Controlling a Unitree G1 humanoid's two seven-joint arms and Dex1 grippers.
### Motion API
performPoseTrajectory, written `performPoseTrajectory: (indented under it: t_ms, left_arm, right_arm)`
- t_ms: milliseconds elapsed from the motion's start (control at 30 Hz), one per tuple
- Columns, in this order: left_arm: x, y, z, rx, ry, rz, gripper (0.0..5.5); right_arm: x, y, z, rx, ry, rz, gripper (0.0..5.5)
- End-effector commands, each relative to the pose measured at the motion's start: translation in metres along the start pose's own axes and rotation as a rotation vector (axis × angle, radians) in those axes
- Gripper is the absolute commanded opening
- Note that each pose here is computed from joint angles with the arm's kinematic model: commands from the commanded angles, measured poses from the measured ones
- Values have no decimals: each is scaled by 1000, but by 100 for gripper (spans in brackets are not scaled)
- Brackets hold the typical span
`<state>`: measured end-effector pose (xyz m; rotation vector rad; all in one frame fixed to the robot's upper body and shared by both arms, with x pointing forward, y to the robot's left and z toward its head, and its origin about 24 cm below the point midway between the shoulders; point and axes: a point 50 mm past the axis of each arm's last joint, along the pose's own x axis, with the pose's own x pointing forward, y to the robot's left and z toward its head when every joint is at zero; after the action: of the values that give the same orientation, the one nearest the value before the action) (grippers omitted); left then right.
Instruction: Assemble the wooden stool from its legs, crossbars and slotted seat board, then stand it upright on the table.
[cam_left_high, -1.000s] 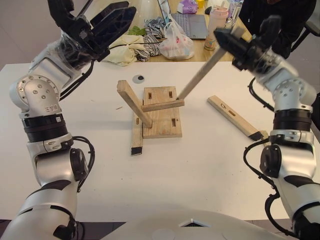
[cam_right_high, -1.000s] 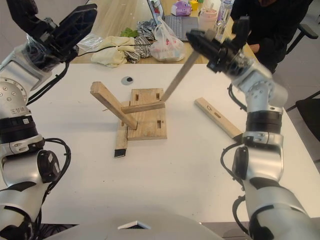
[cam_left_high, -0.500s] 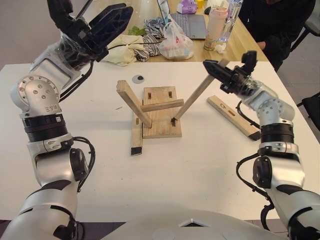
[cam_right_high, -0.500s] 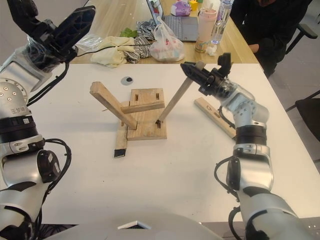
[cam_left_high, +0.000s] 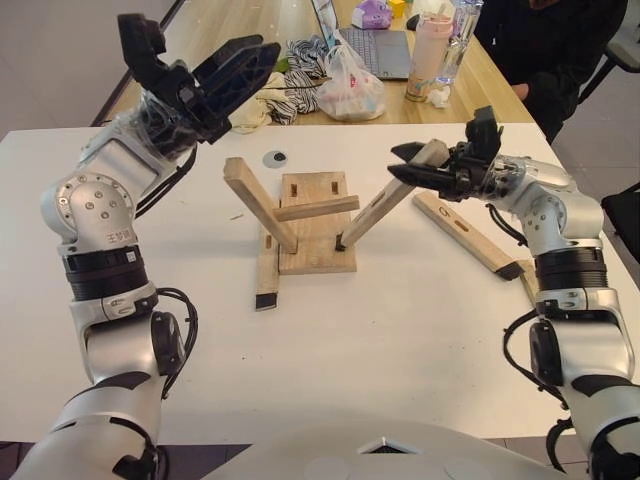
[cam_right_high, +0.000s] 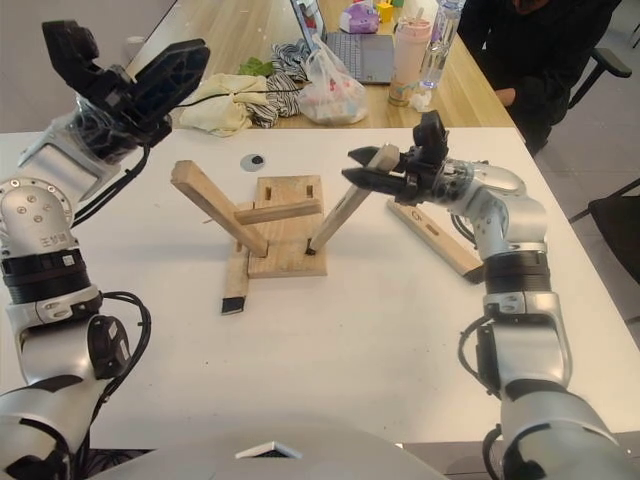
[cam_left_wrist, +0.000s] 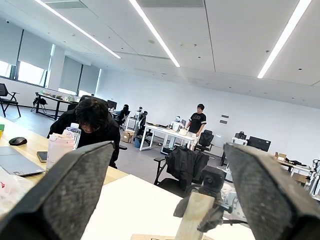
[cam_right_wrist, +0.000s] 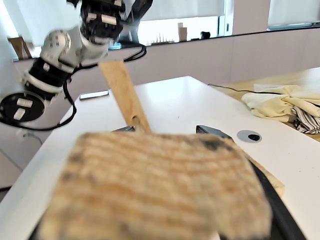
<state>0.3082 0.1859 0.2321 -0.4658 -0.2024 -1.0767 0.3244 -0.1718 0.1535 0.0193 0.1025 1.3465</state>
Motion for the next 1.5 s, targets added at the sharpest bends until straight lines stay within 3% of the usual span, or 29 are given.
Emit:
performPoseTrajectory:
  t_ms: [33,400,867,1500]
  left_arm:
    - [-1,-5,-15,-19,19,14,404]
    - [-16,-1,-53,-56,20,155,404]
    - [-17,-14,-80,-107,-79,221,404]
    - [-18,-12,-85,-96,-84,263,404]
  right_arm:
    - [6,6,-11,-24,142,57,203]
    - [17,-4,11,-122,391,103,203]
    - [45,-9,37,-64,625,134,203]
    - [79,23,14,1,632,192,203]
